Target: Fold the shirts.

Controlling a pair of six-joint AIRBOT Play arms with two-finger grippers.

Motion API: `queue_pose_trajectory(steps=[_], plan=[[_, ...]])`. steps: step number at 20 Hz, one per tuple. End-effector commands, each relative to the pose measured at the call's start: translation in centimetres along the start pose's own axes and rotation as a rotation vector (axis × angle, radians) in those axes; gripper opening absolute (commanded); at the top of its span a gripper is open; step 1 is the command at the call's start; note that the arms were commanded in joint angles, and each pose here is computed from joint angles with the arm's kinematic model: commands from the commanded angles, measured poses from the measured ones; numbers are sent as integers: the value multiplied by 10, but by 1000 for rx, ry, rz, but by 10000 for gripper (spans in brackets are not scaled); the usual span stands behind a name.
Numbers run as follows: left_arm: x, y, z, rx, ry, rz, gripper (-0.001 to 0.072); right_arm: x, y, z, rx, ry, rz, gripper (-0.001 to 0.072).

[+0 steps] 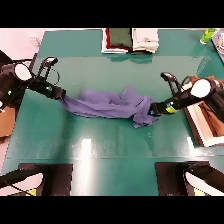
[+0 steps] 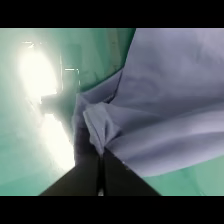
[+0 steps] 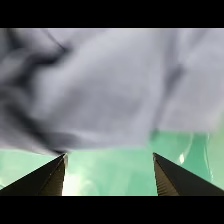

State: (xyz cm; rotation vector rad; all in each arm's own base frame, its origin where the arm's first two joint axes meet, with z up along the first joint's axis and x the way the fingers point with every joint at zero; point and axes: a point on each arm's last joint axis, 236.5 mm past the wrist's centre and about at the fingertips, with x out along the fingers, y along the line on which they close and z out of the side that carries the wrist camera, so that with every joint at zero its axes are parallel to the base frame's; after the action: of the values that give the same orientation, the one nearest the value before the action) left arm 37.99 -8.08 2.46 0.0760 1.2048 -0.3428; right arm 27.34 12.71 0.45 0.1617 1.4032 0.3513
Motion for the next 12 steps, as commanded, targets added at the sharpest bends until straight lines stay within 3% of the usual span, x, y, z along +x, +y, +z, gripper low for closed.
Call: queue_pose_trajectory(steps=[1,8,10,12], plan=[[0,1,1,-1,-4,2,27,24,-26,-29,77,45,-20,613],[0,0,-2,-2,8,-2,27,80,-10,-19,84,134,29,592],[0,-1,-4,-1,15,-3,27,88,-4,-12,57,156,24,426],[0,0,-4,0,15,-2,27,90,2,-5,34,161,24,63]])
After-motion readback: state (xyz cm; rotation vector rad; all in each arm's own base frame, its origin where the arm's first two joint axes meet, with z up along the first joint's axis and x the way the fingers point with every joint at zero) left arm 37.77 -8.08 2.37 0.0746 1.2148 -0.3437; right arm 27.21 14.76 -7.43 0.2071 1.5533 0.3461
